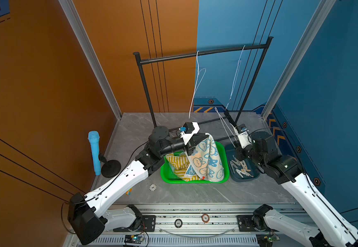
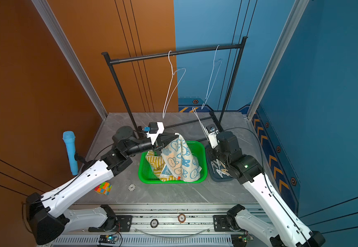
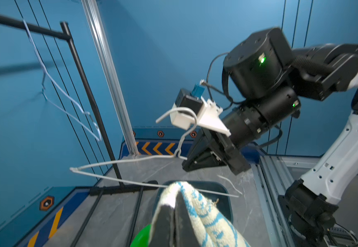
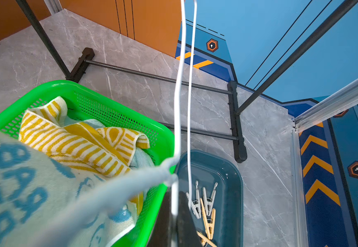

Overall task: Remove the clothespins securing towels to the hanger
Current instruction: Place the towel in the basket.

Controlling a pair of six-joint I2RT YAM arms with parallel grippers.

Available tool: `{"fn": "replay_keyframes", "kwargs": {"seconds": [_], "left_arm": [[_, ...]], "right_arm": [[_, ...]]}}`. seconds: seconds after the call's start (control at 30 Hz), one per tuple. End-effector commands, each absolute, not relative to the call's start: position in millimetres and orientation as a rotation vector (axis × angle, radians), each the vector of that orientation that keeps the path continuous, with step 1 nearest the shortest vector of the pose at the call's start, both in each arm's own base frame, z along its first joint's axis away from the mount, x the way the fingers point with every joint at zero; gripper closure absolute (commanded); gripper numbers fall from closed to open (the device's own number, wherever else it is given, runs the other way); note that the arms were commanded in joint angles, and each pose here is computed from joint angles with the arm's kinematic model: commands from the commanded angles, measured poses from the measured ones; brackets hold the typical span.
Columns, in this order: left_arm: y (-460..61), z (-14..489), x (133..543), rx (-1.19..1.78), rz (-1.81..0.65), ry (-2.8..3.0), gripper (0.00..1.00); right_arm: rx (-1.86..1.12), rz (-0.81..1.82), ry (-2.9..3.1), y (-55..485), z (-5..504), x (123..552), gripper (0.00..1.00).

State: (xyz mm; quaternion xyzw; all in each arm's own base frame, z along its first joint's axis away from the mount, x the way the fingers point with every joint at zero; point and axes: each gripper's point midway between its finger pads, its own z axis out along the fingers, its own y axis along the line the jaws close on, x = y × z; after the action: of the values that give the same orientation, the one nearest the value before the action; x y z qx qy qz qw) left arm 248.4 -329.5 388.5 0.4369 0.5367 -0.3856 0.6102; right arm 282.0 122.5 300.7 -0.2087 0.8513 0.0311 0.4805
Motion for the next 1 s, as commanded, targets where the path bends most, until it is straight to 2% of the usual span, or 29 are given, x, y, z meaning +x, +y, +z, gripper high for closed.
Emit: {"fn": "replay_keyframes", "kwargs": {"seconds": [0.0,0.47,0.63,0.77,0.97], "left_arm": [[-319.2,369.8,252.3,0.930,-0.858,1.294,1.00],[-235.8,228.7,273.3,0.604,-0.607,1.741,1.00],[-217.6,179.7,272.8,0.507,-0.611,1.906,1.00],[-204.2,152.3,270.4,0.416,-0.596,1.989,1.00],[-202.8,139.9,270.2,0.386,-0.620,2.022,1.00]], "right_arm": [[-0.480,0.112,2.082,125.8,297.2,285.1,1.00],[-0.470,0.154,2.087,132.8,292.3,288.8,1.00],[-0.469,0.169,2.095,136.3,289.5,290.0,1.00],[-0.468,0.173,2.102,136.9,285.8,290.3,1.00],[-0.468,0.198,2.106,141.9,283.3,291.9,1.00]]}}
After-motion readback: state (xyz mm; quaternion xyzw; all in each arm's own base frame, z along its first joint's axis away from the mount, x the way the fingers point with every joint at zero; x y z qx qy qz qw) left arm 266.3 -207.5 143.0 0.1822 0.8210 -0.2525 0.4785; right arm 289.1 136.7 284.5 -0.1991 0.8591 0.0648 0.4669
